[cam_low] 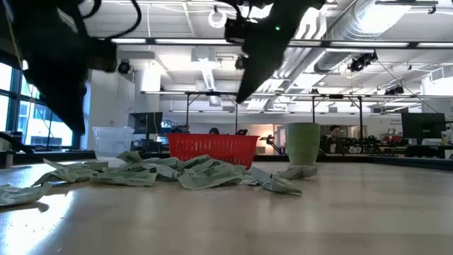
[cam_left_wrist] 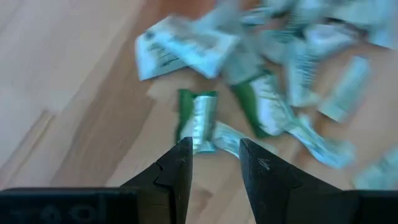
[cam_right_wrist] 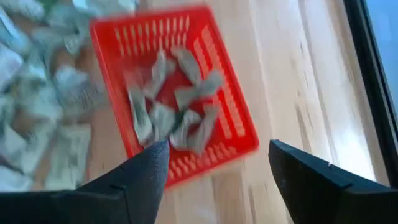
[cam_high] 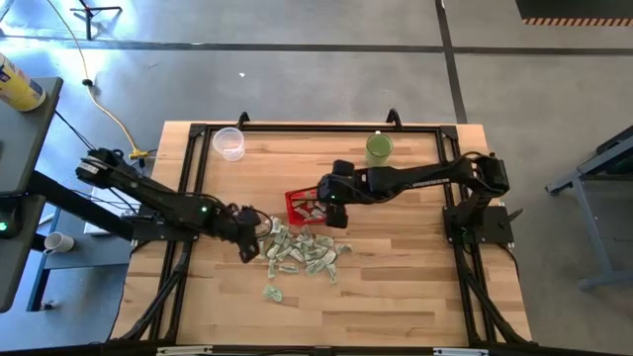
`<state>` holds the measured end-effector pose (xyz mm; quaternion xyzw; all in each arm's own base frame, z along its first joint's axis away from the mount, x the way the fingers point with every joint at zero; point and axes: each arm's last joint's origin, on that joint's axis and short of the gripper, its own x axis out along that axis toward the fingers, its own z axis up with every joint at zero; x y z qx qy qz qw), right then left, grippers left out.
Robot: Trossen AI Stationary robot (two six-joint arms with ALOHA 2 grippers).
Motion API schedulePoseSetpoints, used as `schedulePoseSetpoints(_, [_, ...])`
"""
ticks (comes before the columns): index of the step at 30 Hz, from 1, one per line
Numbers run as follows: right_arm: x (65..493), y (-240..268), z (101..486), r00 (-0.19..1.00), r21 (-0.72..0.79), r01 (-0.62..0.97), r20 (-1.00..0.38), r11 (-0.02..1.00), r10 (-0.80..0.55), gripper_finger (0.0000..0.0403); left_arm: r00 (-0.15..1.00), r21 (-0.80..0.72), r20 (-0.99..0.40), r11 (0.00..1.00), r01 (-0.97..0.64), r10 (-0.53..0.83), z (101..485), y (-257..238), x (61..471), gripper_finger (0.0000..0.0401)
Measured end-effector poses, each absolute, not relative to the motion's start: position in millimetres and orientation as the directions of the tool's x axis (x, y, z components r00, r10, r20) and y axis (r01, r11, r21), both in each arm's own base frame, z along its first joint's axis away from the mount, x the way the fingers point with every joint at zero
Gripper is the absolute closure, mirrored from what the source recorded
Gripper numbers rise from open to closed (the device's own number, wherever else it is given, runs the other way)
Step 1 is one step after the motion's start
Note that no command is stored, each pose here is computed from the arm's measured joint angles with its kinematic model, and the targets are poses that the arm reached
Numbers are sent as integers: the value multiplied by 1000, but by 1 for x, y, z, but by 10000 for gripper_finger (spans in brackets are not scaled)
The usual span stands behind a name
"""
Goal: Pick and place Stevia / Truvia into bins
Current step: Put the truvia packet into the red basket
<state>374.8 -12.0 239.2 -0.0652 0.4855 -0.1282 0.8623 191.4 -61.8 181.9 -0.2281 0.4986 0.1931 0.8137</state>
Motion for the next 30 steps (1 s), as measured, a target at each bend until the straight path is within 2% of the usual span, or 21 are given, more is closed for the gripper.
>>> schedulePoseSetpoints(7, [362,-13,224,405,-226,182,-870,957,-282,134,315,-226,-949,668,-709,13,159,-52,210,189])
schedulePoseSetpoints(9, [358,-13,224,389,-223,186,-877,957,-280,134,256,-177,-967,663,-728,23,154,-49,212,169])
schedulePoseSetpoints(13, [354,-13,228,383,-227,189,-879,955,-284,135,235,-149,-971,665,-732,41,151,-46,219,134])
schedulePoseSetpoints(18, [352,-13,232,382,-240,207,-872,948,-304,136,234,-144,-971,680,-719,41,145,-45,225,121])
schedulePoseSetpoints(23, [348,-13,230,343,-231,246,-887,941,-308,137,211,-98,-975,734,-672,63,139,-45,227,159])
schedulePoseSetpoints(30, [332,-4,232,224,-319,268,-897,909,-381,141,207,-44,-972,775,-630,113,138,-44,227,270])
